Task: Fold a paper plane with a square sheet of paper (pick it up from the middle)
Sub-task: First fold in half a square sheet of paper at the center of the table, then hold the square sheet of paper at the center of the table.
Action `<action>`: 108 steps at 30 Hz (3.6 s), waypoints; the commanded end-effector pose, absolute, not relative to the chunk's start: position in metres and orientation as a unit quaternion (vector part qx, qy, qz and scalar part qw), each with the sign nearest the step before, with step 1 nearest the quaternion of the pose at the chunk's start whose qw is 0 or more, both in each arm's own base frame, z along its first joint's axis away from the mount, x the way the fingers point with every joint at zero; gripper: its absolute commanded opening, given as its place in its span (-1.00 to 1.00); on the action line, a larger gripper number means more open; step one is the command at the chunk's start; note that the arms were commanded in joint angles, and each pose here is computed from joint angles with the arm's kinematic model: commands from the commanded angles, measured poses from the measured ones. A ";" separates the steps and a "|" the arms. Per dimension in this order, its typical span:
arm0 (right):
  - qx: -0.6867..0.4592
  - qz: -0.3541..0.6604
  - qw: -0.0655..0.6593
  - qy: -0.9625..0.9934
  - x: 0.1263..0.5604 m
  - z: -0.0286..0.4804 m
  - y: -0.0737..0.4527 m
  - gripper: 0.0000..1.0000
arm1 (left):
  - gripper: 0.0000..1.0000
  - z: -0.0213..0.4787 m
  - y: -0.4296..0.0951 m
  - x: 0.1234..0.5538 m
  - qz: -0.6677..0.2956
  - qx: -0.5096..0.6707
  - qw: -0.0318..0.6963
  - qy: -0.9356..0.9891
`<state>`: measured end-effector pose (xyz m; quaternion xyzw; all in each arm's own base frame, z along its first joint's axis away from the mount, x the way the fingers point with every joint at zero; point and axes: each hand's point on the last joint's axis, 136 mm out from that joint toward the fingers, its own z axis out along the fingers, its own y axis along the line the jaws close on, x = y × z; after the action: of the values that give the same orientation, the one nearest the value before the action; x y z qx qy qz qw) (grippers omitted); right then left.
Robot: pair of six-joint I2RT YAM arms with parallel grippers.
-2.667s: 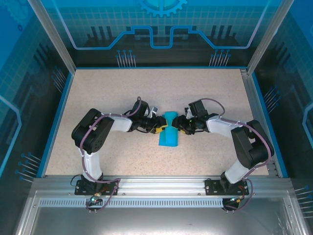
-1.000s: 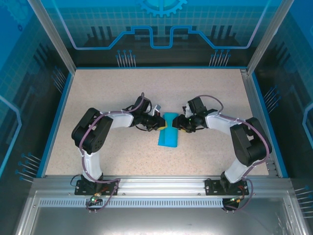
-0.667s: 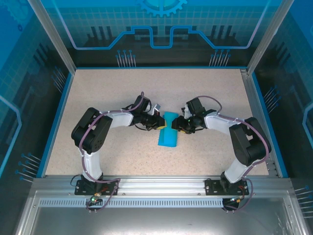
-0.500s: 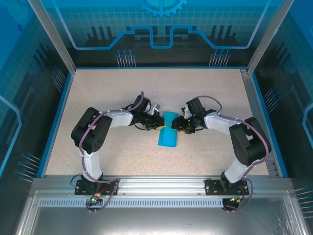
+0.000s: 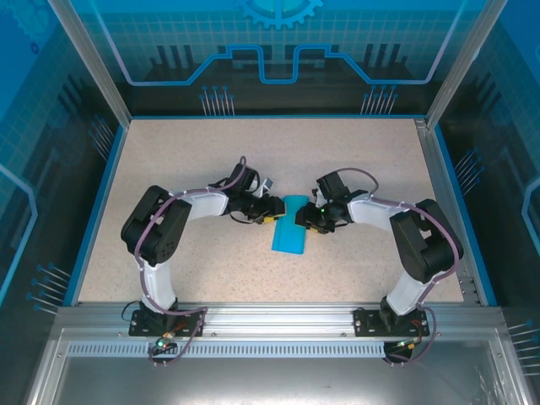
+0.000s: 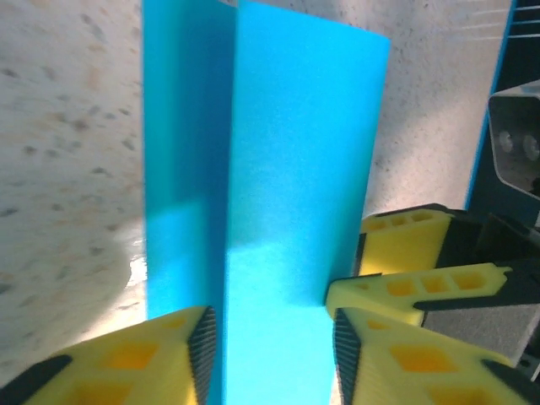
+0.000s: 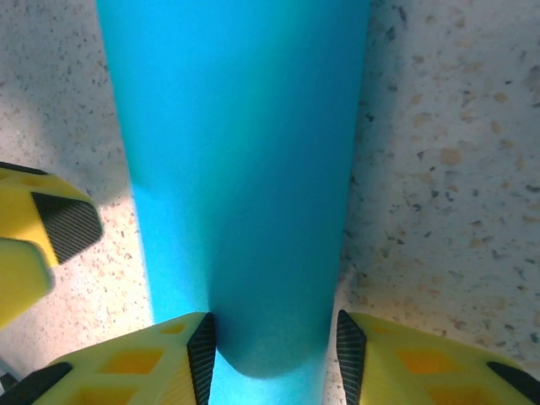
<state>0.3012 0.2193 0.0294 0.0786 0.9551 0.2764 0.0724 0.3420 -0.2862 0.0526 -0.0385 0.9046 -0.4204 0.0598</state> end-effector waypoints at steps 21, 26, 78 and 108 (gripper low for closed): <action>0.060 0.149 0.031 0.986 0.301 0.012 0.224 0.02 | 0.05 0.068 -0.229 0.342 -0.343 -0.087 0.133 0.926; 0.053 0.145 0.019 0.988 0.301 0.005 0.228 0.02 | 0.04 0.070 -0.232 0.341 -0.355 -0.080 0.131 0.922; 0.031 0.099 -0.019 0.994 0.299 -0.018 0.226 0.08 | -0.66 0.057 -0.269 0.335 -0.400 -0.063 0.070 0.912; 0.034 0.091 -0.019 0.995 0.298 -0.021 0.223 0.09 | -1.00 0.022 -0.283 0.327 -0.273 -0.020 0.053 0.960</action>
<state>0.3093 0.2317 0.0142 0.0344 0.9909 0.1299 0.0045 0.3303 -0.2932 0.0354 -0.0219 0.9466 -0.3162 0.0589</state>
